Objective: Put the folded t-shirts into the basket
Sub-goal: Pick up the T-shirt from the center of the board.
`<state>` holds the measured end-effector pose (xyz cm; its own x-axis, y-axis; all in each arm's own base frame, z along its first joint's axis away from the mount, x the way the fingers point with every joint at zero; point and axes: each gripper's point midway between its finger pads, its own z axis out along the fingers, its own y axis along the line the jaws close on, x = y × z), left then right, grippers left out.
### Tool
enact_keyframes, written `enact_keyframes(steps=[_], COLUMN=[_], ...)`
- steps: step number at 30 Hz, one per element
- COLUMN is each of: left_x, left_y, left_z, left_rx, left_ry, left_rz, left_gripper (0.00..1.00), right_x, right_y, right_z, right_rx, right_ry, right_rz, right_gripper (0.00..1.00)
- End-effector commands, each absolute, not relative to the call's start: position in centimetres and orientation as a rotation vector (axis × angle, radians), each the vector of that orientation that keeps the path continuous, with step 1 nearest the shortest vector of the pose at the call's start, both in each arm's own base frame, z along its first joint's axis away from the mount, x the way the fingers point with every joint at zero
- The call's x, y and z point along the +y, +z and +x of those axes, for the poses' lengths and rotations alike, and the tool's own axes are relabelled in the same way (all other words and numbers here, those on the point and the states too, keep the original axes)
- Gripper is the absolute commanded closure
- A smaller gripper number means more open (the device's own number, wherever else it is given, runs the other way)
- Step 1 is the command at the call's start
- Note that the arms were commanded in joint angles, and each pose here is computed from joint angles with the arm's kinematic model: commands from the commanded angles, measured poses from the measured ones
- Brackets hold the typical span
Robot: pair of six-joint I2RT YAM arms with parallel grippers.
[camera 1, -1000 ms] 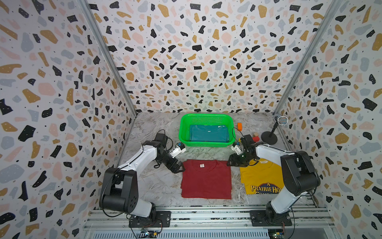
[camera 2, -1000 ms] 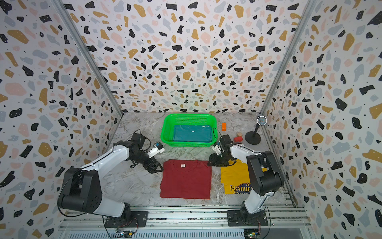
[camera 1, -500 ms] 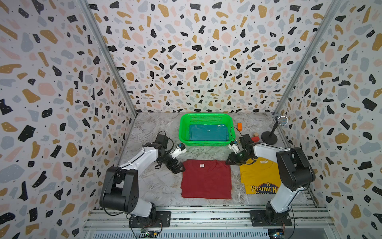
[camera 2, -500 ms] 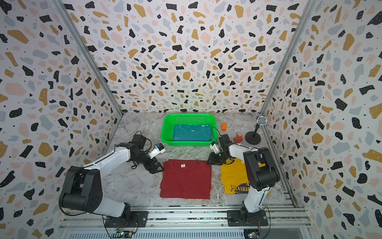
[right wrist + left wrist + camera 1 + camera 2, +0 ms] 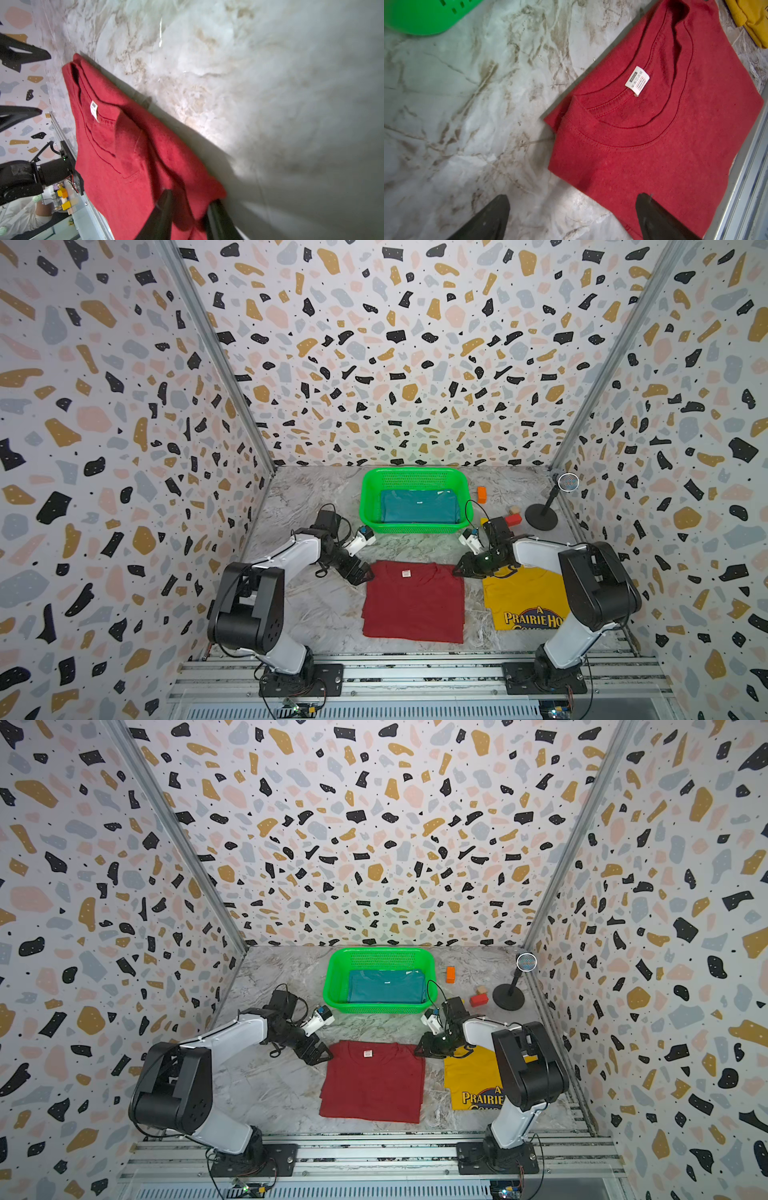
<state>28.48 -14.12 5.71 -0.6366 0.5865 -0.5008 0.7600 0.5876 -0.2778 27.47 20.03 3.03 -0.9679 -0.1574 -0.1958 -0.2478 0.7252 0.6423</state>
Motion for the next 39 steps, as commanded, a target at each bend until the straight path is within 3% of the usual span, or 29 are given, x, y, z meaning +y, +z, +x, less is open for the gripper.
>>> enact_keyframes(steps=[1,8,16,19,23,26,29,39], left_x=[-14.8,-14.6,-14.5,-14.6,-14.7,-15.2,-15.6,-16.2], left_y=[5.2,4.0,3.2,3.1,3.4,4.2,4.7,4.4], left_z=[28.0,27.9,27.9,27.8,28.0,28.1,28.3,30.4], left_rx=[2.458,2.485,2.505,2.505,2.505,2.478,2.462,2.493], left_ry=[-0.739,-0.697,-0.655,-0.647,-0.643,-0.673,-0.707,-0.737], left_rz=[1.081,1.095,1.108,1.116,1.119,1.113,1.09,1.024], left_gripper=[0.04,0.06,0.1,0.11,0.11,0.07,0.04,0.07], right_x=[20.2,20.5,20.1,20.1,20.5,20.8,20.9,20.4], right_y=[4.1,4.6,4.4,4.0,4.0,4.8,6.0,8.8], right_z=[27.2,26.7,25.9,25.9,26.4,26.6,26.7,26.9], right_rx=[2.779,2.779,2.804,2.809,2.777,2.736,2.665,2.493], right_ry=[1.095,1.179,1.225,1.223,1.255,1.277,1.277,1.183], right_rz=[-0.326,-0.274,-0.203,-0.198,-0.211,-0.238,-0.285,-0.398], right_gripper=[0.62,0.53,0.52,0.62,0.84,0.95,1.0,1.0])
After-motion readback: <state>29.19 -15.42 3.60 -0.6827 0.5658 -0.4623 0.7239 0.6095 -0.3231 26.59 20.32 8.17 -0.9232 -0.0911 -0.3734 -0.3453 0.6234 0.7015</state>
